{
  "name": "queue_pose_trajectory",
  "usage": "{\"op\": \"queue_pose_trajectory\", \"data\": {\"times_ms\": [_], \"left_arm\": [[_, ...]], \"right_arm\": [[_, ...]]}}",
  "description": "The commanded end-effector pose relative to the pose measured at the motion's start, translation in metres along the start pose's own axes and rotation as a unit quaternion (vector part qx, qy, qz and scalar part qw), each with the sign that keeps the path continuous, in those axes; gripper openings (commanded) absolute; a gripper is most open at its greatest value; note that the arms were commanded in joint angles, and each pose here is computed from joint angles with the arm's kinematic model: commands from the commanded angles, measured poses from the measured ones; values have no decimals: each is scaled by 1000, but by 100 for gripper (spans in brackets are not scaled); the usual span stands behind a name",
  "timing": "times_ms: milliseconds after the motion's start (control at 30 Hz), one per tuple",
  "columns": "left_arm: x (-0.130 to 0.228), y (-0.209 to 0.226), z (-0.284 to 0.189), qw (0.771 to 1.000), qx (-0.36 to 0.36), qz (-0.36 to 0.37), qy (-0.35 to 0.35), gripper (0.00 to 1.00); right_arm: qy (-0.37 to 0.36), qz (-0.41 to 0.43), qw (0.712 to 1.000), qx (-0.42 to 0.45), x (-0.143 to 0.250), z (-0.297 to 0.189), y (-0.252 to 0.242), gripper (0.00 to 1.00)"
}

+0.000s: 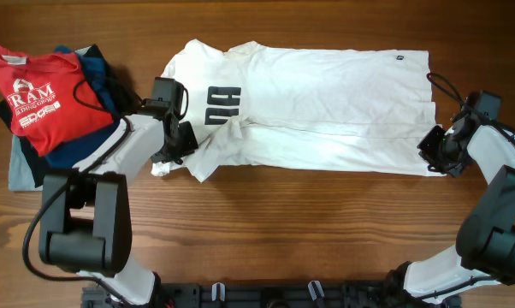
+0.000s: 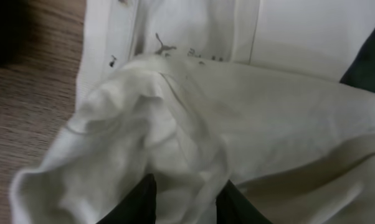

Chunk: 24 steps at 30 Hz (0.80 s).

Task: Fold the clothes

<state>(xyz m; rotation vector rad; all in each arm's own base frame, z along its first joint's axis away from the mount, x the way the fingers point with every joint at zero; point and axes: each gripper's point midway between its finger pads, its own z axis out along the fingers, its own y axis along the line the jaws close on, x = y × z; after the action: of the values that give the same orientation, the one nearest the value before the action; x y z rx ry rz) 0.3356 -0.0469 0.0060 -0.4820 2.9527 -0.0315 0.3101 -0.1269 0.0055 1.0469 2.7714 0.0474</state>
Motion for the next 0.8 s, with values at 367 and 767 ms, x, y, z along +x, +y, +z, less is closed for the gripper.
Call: {"op": "queue_pose_trajectory", "data": {"times_ms": [367, 767], "left_arm": [[-41, -14, -26, 996, 52, -11, -75, 4], [-72, -16, -34, 988, 77, -28, -131, 4]], "right_arm": [[1, 1, 1000, 11, 2, 3, -3, 25], [1, 1, 1000, 11, 2, 3, -3, 25]]}}
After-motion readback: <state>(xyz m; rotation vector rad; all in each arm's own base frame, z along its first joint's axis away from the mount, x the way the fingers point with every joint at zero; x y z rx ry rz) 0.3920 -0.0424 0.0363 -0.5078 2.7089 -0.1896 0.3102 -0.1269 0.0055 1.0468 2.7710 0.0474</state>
